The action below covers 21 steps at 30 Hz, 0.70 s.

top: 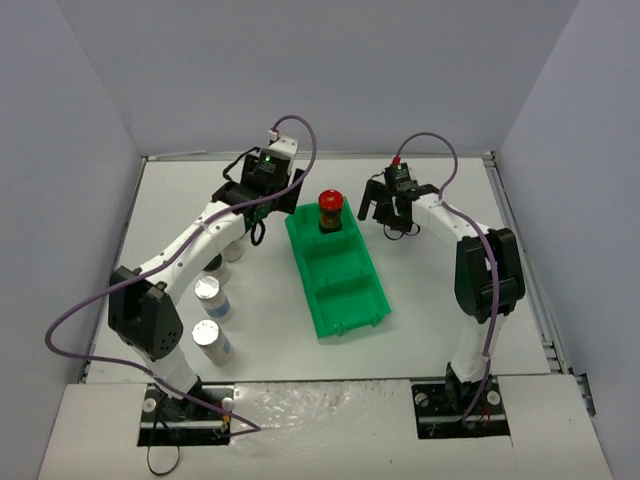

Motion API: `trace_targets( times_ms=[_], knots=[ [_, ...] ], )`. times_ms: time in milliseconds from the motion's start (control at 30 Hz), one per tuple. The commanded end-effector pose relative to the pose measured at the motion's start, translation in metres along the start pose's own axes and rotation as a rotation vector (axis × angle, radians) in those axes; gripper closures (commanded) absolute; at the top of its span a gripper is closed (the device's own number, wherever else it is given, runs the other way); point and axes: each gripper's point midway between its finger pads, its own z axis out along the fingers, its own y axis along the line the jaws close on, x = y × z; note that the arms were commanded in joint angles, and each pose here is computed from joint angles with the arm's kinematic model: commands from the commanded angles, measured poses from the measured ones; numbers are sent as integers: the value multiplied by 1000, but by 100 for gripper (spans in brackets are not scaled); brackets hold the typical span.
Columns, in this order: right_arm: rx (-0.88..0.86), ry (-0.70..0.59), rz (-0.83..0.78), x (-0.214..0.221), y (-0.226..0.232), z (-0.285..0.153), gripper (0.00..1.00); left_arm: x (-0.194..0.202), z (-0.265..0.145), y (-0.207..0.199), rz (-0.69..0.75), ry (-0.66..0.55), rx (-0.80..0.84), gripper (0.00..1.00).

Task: Organize the condiment bottles

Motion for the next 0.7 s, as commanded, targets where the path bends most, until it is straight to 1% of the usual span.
trace_targets(
  times_ms=[0,100,233,300,367,500,667],
  knots=[
    [-22,-90,-33,-32,17,-13,7,-34,-38,78,-193,-83,-250,25],
    [-36,-92,-34,-33,21,-15,7,-27,-31,103,-247,-57,-310,25],
    [-49,-98,-36,-34,25,-19,7,-22,-10,123,-279,-29,-347,25],
    [-50,-104,-37,-35,25,-21,6,-8,9,131,-304,26,-356,25],
    [-53,-108,-37,-36,26,-24,7,-1,23,132,-330,58,-333,25],
    [-58,-116,-37,-37,26,-31,6,11,37,131,-350,113,-314,25],
    [-52,-114,-39,-35,23,-32,6,16,43,132,-361,123,-293,25]
  ],
)
